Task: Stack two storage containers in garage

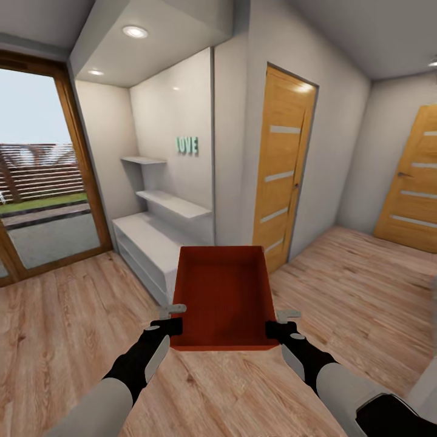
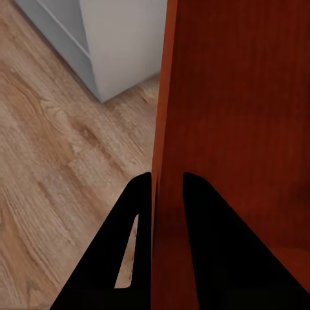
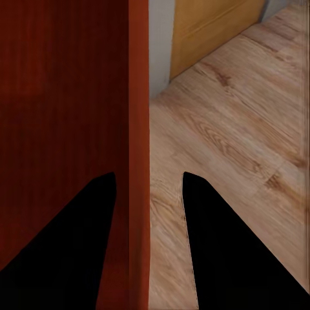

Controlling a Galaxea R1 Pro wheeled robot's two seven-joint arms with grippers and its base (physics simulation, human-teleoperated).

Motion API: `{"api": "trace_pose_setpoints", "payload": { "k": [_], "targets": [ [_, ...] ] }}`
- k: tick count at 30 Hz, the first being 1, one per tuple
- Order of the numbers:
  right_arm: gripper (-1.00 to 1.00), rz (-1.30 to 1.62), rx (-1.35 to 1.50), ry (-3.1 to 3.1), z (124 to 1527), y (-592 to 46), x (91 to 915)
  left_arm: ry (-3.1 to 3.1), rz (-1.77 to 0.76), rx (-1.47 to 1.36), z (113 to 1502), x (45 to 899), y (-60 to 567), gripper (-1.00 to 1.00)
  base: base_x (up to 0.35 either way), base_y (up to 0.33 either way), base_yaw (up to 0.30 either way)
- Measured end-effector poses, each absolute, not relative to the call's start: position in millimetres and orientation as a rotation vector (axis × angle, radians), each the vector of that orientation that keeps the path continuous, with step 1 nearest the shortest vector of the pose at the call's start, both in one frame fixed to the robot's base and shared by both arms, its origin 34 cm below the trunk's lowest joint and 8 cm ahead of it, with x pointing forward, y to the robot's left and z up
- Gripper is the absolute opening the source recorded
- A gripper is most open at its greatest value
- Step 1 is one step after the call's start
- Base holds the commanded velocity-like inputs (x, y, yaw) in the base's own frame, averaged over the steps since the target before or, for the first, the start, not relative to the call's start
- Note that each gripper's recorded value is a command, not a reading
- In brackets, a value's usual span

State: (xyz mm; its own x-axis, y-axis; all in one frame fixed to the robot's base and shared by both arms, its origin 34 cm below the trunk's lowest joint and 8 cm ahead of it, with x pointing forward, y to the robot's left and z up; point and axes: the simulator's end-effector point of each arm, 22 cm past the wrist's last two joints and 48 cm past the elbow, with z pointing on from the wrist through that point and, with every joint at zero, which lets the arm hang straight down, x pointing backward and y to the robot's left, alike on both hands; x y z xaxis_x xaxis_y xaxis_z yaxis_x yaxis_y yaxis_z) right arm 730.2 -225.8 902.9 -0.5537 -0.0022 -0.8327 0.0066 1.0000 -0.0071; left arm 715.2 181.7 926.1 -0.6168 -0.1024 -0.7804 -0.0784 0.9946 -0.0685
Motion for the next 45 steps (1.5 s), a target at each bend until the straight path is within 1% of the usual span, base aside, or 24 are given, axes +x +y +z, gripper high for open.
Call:
{"api": "trace_pose_setpoints", "payload": {
  "k": [45],
  "targets": [
    [-1.00, -0.009, 0.003, 2.153, 905.0, -223.7, 731.2, 2.232, -0.035, -0.128, 928.8, 716.4, 183.7, -1.00, 0.006, 0.000, -0.244]
  ]
}}
